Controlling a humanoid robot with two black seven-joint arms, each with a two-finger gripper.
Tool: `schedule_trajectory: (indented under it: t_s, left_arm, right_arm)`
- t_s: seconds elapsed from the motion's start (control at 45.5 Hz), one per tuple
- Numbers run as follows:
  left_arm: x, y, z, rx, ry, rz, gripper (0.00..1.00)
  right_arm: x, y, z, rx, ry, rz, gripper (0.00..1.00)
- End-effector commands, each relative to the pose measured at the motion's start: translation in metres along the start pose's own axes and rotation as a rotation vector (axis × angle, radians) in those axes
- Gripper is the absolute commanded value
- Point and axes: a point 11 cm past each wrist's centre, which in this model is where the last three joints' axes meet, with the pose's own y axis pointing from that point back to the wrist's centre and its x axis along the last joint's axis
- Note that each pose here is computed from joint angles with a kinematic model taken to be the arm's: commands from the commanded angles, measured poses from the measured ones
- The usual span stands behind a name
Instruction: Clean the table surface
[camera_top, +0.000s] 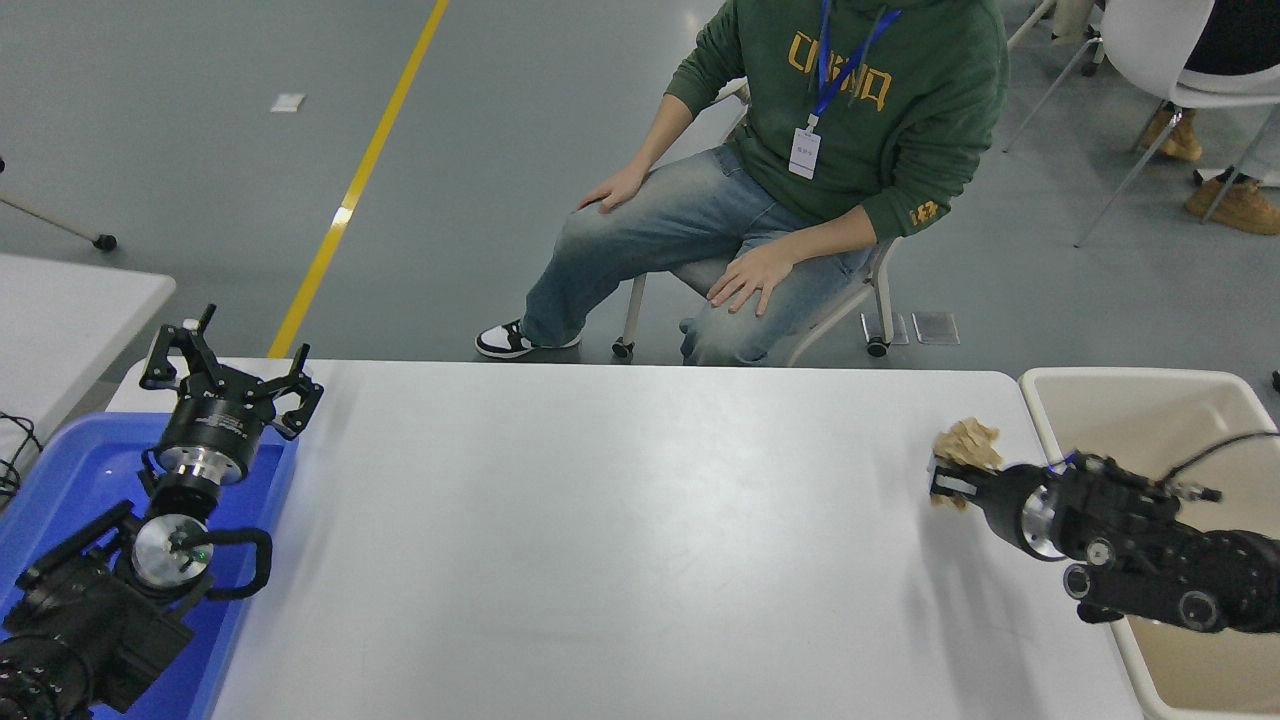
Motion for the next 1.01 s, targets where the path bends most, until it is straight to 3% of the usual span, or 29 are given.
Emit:
schedule_trajectory:
  t_s: [0.0, 0.791, 0.989]
  left_arm:
    - [0.0, 0.0, 0.0, 0.0, 0.0, 0.001, 1.0]
    - [0.0, 0.0, 0.0, 0.0, 0.0, 0.001, 1.0]
    - [0.0, 0.0, 0.0, 0.0, 0.0, 0.001, 1.0]
  right_arm:
    - [0.032, 0.046, 0.01, 0.013, -0.036, 0.008, 0.0]
    - [0.145, 0.146, 0.062, -0.053, -0.1, 0.114, 0.0]
    - [0.148, 0.153, 0.09, -0.132, -0.061, 0.123, 0.0]
